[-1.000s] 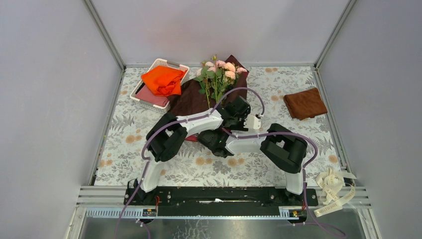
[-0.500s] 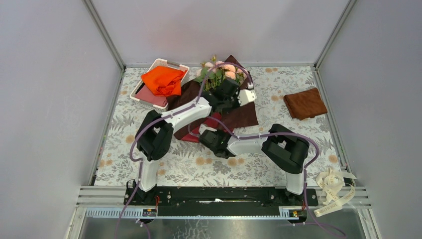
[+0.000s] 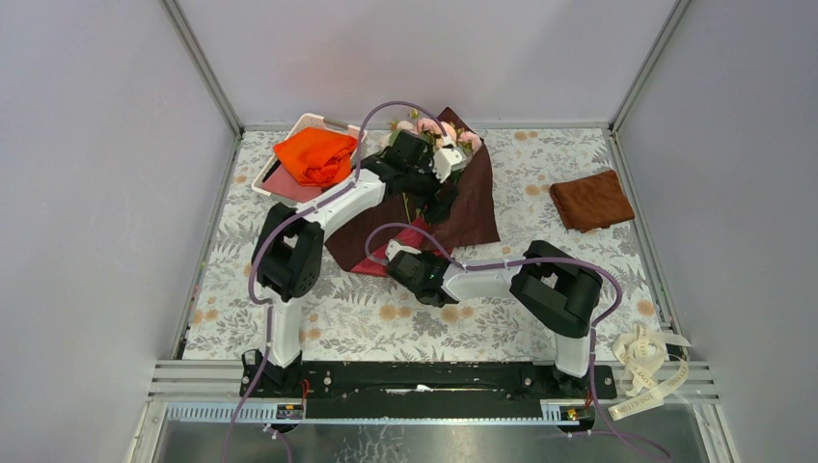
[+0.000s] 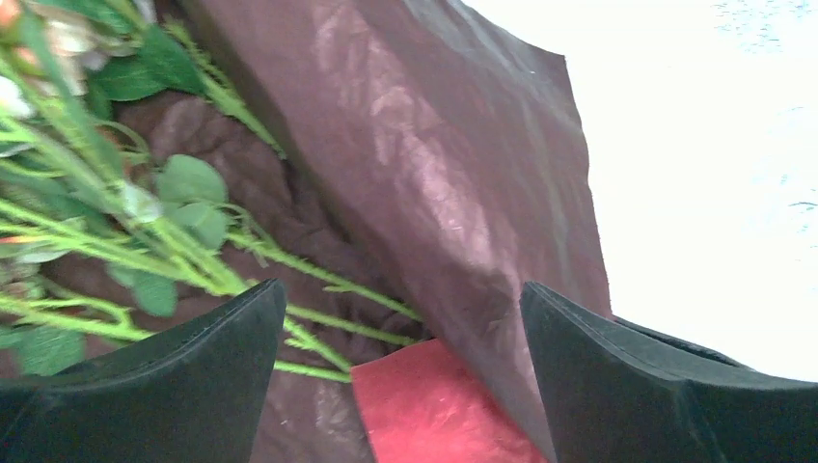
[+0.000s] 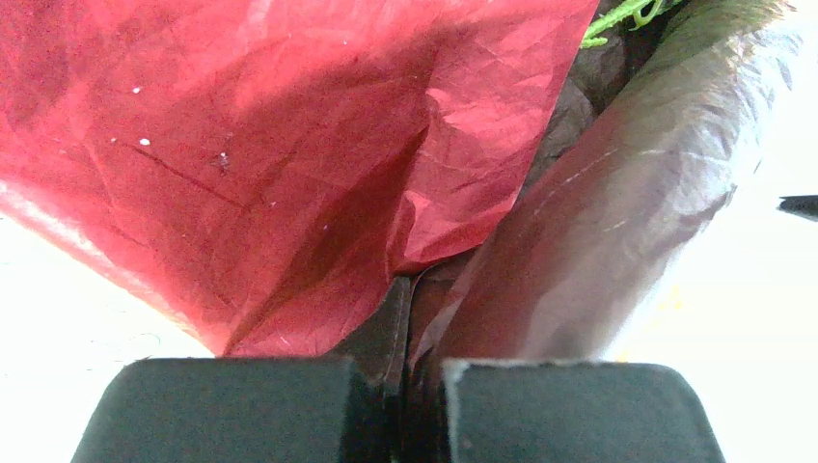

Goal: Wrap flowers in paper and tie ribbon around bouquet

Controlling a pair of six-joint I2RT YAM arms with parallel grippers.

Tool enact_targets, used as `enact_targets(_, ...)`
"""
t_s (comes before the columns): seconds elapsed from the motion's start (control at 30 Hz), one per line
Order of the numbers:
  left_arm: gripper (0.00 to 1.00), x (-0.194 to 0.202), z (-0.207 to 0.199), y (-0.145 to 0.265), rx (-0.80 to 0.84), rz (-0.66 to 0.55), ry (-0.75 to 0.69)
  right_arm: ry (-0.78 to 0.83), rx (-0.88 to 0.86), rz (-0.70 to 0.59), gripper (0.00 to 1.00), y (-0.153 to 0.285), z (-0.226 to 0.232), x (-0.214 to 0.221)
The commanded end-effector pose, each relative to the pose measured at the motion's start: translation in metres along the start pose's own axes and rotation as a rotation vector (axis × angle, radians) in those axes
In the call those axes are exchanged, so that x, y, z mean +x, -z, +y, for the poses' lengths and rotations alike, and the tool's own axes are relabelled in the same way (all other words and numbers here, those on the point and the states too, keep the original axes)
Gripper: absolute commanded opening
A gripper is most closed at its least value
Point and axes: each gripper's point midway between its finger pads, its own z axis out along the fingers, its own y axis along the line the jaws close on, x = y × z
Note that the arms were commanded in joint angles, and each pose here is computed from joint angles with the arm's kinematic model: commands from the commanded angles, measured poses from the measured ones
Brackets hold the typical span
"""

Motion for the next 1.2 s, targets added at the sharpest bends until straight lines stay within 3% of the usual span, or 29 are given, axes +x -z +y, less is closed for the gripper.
enact_targets(0.0, 0.99, -0.001, -0.030, -0.025, 0.138, -0.026, 0.042, -0.048, 0.003, -0.045, 0.00, 0.006, -0.008, -0.013)
enact_targets(0.3, 0.99, 0.023, -0.024, -0.056, 0.137, 0.017, 0.055, -0.044, 0.005, -0.054, 0.00, 0.006, -0.009, -0.013)
enact_targets(0.37, 0.93, 0.023, -0.030, -0.056, 0.170, 0.012, 0.065, -0.042, 0.005, -0.051, 0.00, 0.005, -0.008, -0.012)
enact_targets(0.5, 0.58, 0.023, -0.040, -0.053, 0.218, 0.012, 0.078, -0.042, 0.005, -0.052, 0.00, 0.004, -0.008, -0.012)
enact_targets(0.63, 0.16, 0.023, -0.039, -0.047, 0.222, 0.013, 0.096, -0.045, 0.008, -0.051, 0.00, 0.004, -0.009, -0.011)
enact_targets(0.73, 0.02, 0.021, -0.033, -0.042, 0.218, -0.005, 0.130, -0.057, 0.011, -0.053, 0.00, 0.006, -0.010, -0.010)
enact_targets(0.77, 0.00, 0.021, -0.029, -0.042, 0.213, -0.012, 0.140, -0.065, 0.012, -0.054, 0.04, 0.006, -0.011, -0.011)
enact_targets(0.8, 0.00, 0.022, -0.025, -0.041, 0.211, -0.020, 0.155, -0.075, 0.010, -0.058, 0.15, 0.008, -0.012, -0.012)
enact_targets(0.9, 0.00, 0.031, -0.016, -0.043, 0.220, -0.041, 0.214, -0.124, -0.018, -0.089, 0.64, 0.015, -0.014, -0.018)
enact_targets(1.0, 0.00, 0.037, -0.010, -0.044, 0.240, -0.066, 0.294, -0.171, -0.104, -0.139, 0.95, 0.027, -0.011, -0.025)
enact_targets(1.17, 0.00, 0.041, -0.003, -0.042, 0.263, -0.130, 0.411, -0.241, -0.339, -0.227, 1.00, 0.060, -0.001, -0.028)
